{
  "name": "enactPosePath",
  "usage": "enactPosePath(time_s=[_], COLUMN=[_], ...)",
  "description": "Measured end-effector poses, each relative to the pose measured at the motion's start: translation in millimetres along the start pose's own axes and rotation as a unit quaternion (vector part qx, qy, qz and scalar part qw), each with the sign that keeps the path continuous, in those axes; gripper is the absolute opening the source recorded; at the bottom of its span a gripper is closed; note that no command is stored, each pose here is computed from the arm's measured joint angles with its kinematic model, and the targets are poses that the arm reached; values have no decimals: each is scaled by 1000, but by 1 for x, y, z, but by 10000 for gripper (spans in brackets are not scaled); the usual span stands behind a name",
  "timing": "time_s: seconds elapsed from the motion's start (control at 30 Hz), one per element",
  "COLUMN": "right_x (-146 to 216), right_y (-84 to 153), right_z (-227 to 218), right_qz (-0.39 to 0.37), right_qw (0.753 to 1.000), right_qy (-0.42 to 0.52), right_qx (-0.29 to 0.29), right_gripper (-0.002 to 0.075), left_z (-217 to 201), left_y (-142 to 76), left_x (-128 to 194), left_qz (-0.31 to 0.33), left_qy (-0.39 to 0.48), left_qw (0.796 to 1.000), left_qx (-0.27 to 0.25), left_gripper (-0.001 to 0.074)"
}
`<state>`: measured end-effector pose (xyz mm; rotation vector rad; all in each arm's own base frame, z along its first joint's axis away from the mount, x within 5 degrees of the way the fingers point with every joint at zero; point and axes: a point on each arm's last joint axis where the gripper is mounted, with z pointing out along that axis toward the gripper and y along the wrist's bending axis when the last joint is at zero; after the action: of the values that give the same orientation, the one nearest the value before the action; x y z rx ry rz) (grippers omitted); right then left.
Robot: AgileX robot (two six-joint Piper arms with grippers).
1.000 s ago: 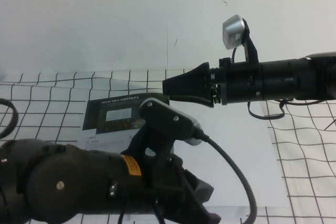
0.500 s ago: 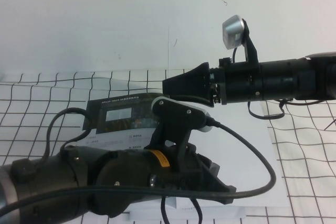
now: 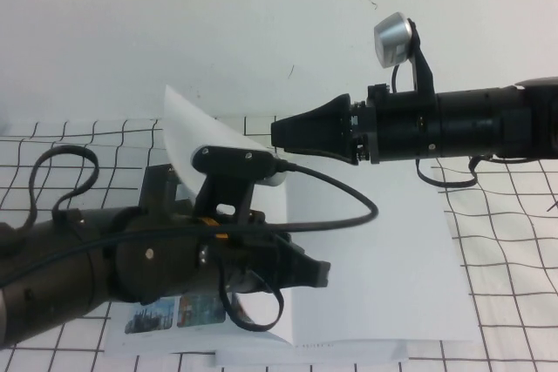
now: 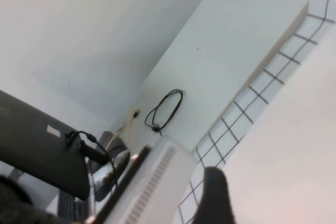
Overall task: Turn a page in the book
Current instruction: Open the closed book
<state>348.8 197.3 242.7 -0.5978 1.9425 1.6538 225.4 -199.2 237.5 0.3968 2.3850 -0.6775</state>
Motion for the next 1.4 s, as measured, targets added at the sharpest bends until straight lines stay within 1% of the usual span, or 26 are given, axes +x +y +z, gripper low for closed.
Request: enactPosePath(time_s=[0.1, 0.27, 0.33, 0.47, 0.63, 0.73, 0.8, 0.93, 1.0, 1.07, 1.23, 1.4], right_x=[-4, -9, -9, -3, 7, 10, 10, 8, 7, 6, 5, 8], right_y=[8, 18, 22, 29, 37, 47, 56, 72, 80, 90, 115, 145], right_z=[-2, -5, -6, -11, -21, -30, -37, -53, -61, -69, -88, -110], right_qz=[-22, -42, -53, -98, -148, -175, -191, -224, -239, -250, -265, -270], right_qw=[1000, 999, 999, 993, 975, 961, 952, 928, 914, 903, 883, 863], right_qy=[-6, -11, -3, 52, 147, 187, 206, 234, 247, 254, 253, 249], right_qx=[1, 0, 2, 27, 78, 103, 125, 187, 218, 242, 294, 348], right_gripper=[503, 499, 475, 352, 166, 62, 28, 4, 1, 0, 0, 0], left_z=[-1, -1, -1, -2, -6, -18, -30, -57, -65, -66, -47, -20], left_y=[8, 9, 9, 9, 8, 4, 0, -6, -6, -3, 8, 16], left_x=[0, 1, 3, 8, 15, 11, 7, -1, -4, -5, 0, 6], left_qz=[-11, -12, -11, -6, -4, -1, 2, 16, 17, 21, 34, 35], left_qy=[14, 25, 34, 60, 100, 84, 66, 18, -3, -7, 29, 59], left_qw=[1000, 1000, 999, 998, 995, 996, 998, 999, 1000, 1000, 998, 996], left_qx=[-9, -9, -9, -9, -4, 5, 13, 25, 17, 3, -41, -62], left_gripper=[-3, -2, -2, -2, -2, -2, -2, -2, -2, -2, -2, -2])
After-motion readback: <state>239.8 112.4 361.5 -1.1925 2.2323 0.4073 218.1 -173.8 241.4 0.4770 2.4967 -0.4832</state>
